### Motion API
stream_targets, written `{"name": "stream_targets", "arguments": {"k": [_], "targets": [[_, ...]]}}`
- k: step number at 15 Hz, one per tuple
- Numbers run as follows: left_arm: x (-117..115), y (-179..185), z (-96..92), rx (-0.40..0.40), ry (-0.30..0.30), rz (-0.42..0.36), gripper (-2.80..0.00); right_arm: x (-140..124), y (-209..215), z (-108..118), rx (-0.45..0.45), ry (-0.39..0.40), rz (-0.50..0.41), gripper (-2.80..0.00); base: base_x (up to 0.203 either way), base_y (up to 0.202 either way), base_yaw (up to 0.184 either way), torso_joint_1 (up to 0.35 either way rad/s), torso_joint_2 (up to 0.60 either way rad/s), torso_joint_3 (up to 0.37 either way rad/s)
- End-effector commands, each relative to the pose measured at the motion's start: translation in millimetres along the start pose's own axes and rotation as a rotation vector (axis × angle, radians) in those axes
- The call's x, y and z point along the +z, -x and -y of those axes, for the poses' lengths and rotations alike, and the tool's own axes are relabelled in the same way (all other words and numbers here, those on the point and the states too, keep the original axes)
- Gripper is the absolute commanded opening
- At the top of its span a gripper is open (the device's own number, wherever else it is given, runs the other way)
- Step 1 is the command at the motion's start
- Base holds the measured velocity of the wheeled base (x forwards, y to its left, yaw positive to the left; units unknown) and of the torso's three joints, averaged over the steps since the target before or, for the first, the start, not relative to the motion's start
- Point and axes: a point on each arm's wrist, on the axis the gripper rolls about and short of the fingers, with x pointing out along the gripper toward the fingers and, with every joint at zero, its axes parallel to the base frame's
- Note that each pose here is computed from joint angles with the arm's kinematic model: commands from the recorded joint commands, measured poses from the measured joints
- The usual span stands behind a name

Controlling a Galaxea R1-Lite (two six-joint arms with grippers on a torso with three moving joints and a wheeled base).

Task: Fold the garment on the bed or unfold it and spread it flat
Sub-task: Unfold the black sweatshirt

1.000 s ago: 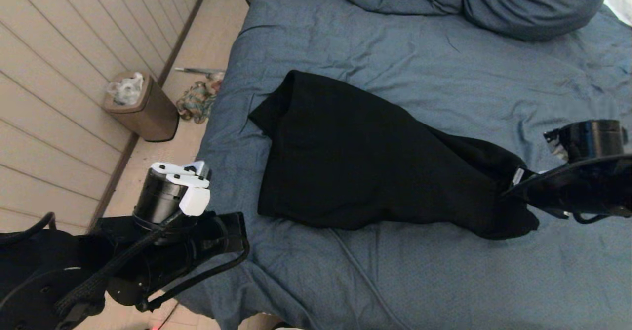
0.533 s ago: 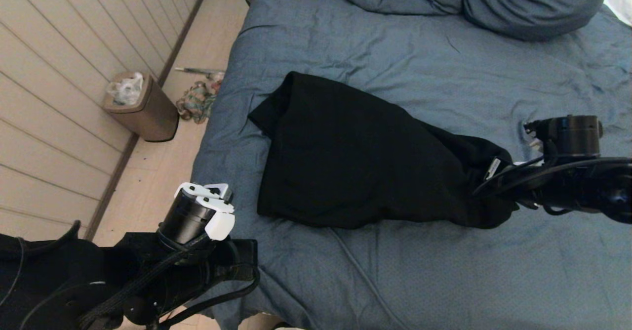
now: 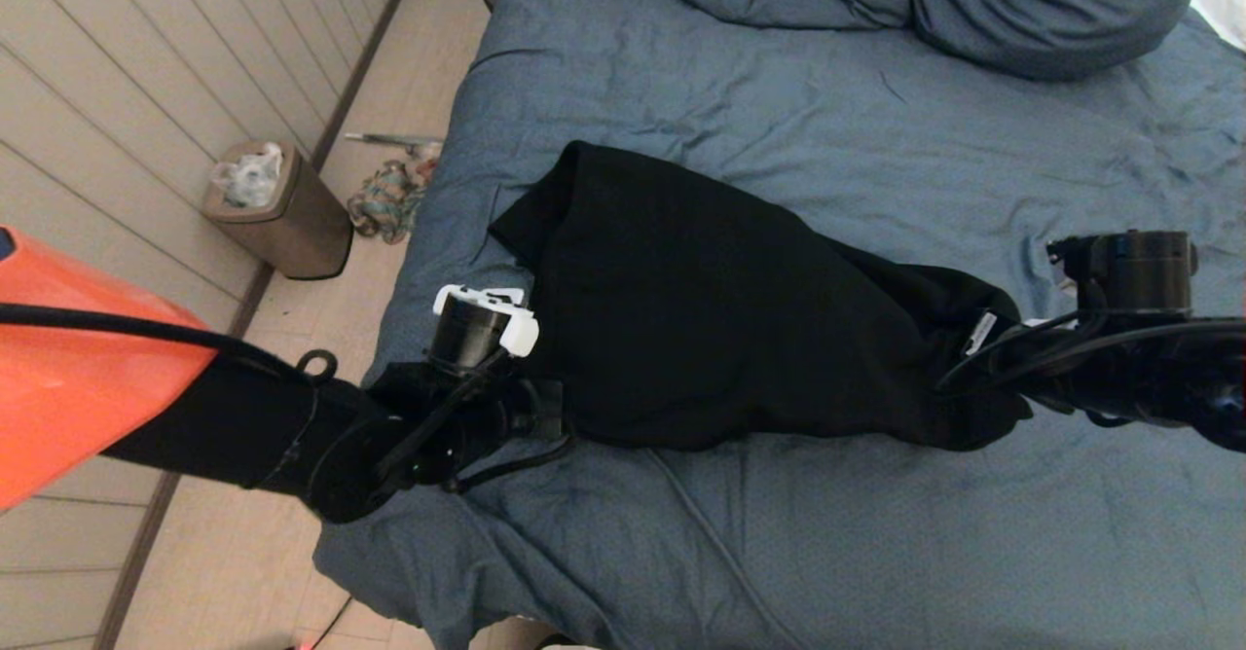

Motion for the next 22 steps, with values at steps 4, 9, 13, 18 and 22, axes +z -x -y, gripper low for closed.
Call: {"name": "stream_targets", "arguments": {"k": [4, 9, 13, 18, 22], "targets": [[40.6, -44.9, -18.9, 0.06, -0.014, -0.021, -2.8, -0.6, -1.2, 1.9, -0.007, -0.003, -0.002, -2.8, 0.0, 0.0, 0.0, 0.0, 0.0, 0.0], [50.3, -15.3, -24.5, 0.059, 0.088, 0.008, 0.0, -7.8, -0.9, 5.1, -0.009, -0.004, -0.017, -2.8, 0.0, 0.0, 0.0, 0.0, 0.0, 0.0], [43.1, 7.6, -31.1, 0.059, 0.13, -0.011, 0.0, -8.9, -3.1, 5.0, -0.01, -0.005, -0.02, -2.8, 0.0, 0.0, 0.0, 0.0, 0.0, 0.0], [12.8, -12.9, -0.4, -0.003, 0.134, -0.095, 0.0, -6.9, -3.9, 4.4, -0.008, -0.006, -0.014, -2.8, 0.0, 0.0, 0.0, 0.0, 0.0, 0.0], [9.2, -22.2, 4.8, -0.067, 0.144, -0.099, -2.8, -7.2, -3.9, 3.9, 0.014, -0.006, -0.026, -2.8, 0.0, 0.0, 0.0, 0.0, 0.0, 0.0]]}}
